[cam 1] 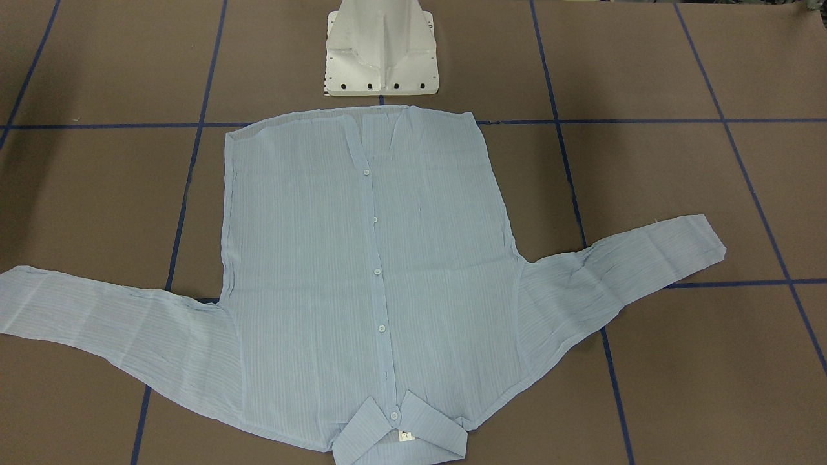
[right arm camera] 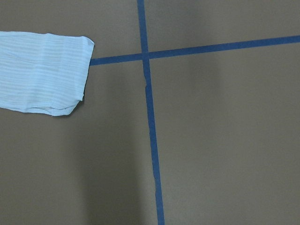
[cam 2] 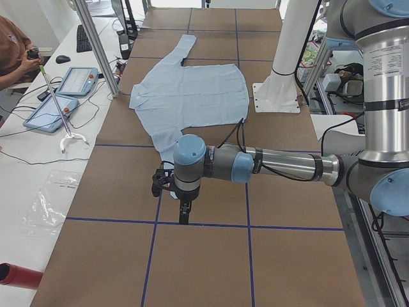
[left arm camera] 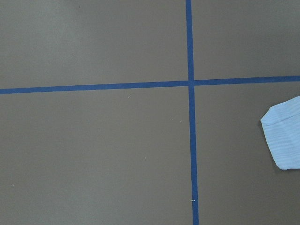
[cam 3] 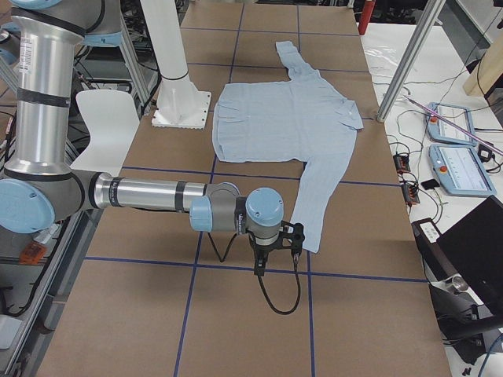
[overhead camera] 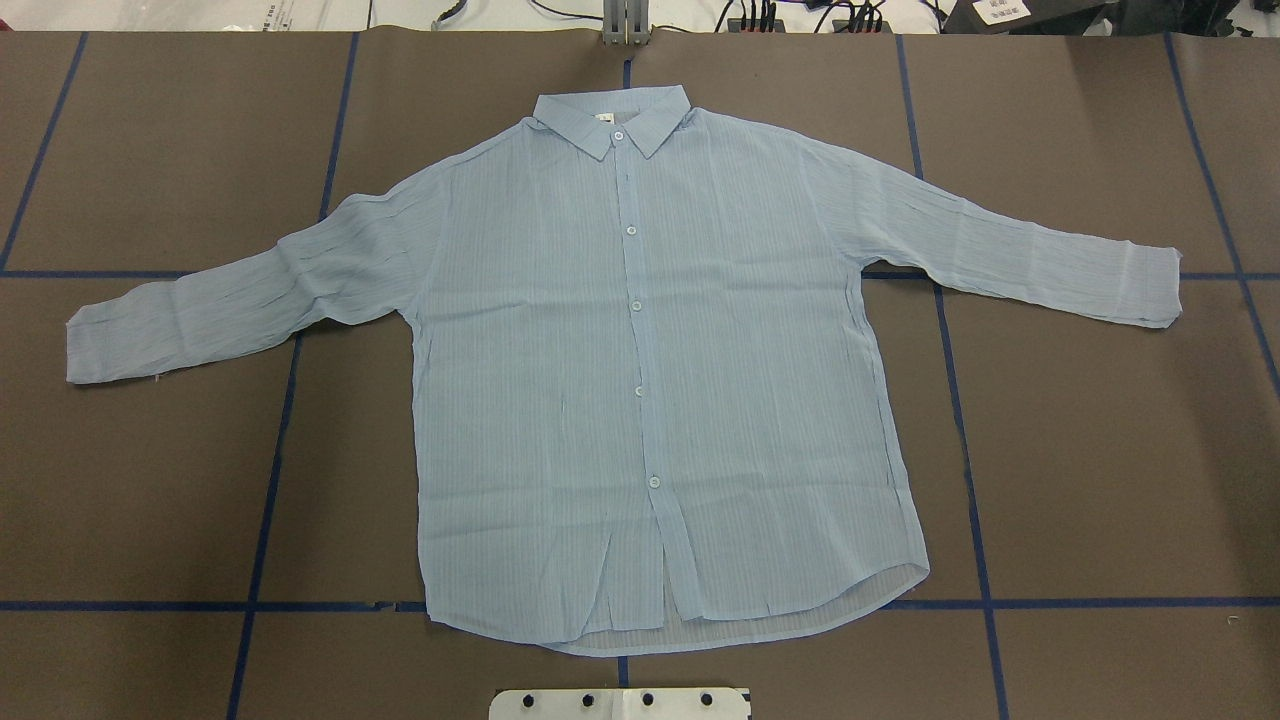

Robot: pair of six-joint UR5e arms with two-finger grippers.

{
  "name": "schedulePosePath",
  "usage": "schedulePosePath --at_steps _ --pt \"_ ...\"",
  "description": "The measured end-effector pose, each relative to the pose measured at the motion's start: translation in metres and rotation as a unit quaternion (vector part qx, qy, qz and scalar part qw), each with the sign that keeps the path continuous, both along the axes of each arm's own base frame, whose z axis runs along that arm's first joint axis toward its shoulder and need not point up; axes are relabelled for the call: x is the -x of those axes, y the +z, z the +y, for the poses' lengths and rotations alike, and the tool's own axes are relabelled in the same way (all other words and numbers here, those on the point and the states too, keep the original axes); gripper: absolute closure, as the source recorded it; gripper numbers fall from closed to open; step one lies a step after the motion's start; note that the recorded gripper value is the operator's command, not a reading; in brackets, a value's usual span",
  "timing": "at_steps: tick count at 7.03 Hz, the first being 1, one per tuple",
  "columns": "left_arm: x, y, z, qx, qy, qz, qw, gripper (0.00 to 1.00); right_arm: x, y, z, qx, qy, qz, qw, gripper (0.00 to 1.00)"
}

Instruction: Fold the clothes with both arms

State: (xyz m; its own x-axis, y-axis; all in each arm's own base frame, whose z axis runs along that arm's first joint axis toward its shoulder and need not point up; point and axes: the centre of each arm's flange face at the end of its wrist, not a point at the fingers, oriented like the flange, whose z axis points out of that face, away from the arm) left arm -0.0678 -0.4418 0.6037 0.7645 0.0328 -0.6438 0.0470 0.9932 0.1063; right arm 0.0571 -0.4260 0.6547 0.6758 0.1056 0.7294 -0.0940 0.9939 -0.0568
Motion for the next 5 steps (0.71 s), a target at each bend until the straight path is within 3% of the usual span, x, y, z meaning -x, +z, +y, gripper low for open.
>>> schedulePosePath --at_steps 3,5 --pt "-0.005 -0.019 -0.013 -0.06 0.006 0.028 0.9978 0.0 0.001 -0.017 -0.026 -0.023 -0.001 -0.005 0.9997 0.0" --pt "-0.01 -0.018 -0.026 -0.113 0.009 0.033 0.993 0.0 0.027 -0.029 -0.06 -0.062 -0.023 -0.009 0.9978 0.0"
